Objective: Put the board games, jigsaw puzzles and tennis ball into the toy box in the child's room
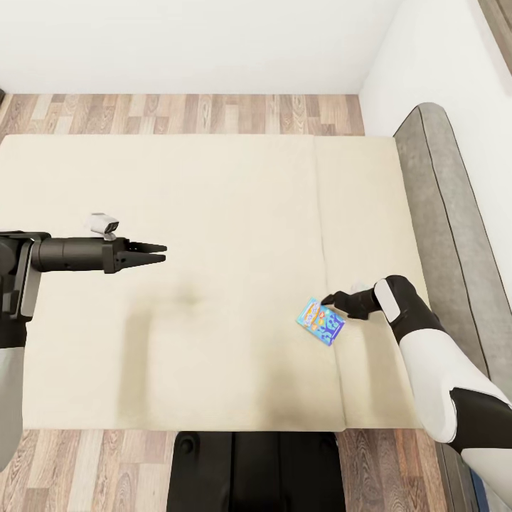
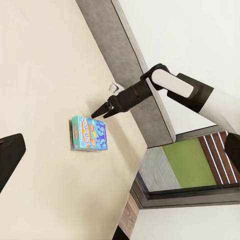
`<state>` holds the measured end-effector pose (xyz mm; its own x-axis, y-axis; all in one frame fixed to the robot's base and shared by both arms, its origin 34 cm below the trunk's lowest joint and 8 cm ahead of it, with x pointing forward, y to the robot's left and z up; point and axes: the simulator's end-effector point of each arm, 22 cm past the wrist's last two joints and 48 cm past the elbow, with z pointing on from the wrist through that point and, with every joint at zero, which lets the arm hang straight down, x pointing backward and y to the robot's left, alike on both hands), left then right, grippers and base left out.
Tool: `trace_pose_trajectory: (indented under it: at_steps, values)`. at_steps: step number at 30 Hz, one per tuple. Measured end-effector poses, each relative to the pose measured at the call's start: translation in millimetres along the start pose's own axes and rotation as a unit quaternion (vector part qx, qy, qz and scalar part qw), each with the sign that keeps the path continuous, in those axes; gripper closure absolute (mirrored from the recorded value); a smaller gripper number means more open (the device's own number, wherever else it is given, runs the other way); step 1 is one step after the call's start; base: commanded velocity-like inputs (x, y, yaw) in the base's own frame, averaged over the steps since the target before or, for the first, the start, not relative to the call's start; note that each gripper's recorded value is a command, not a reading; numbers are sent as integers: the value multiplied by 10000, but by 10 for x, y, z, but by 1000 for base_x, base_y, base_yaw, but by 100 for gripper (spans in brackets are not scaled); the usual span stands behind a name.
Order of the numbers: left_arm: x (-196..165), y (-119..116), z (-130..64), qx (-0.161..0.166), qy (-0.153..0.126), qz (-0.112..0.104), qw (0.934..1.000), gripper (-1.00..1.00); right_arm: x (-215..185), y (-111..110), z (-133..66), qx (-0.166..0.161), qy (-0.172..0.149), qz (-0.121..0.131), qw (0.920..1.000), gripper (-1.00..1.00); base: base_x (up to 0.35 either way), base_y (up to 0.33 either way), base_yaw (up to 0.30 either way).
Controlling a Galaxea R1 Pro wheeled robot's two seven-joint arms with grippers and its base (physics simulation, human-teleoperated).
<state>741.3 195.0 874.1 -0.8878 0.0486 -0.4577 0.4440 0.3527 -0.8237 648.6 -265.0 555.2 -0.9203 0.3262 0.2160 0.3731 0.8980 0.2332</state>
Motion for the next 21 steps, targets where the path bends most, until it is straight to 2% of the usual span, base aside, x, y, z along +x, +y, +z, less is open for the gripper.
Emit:
trace_pose_trajectory:
  at_steps: [7,21]
  values:
    - [0,0,0,0,0,0,10000,-100,1,52,0,-117,2,-14,9999,-100,0,0,0]
    - [0,0,0,0,0,0,10000,-100,9,61,3,-145,8,-16,9999,-100,0,0,0]
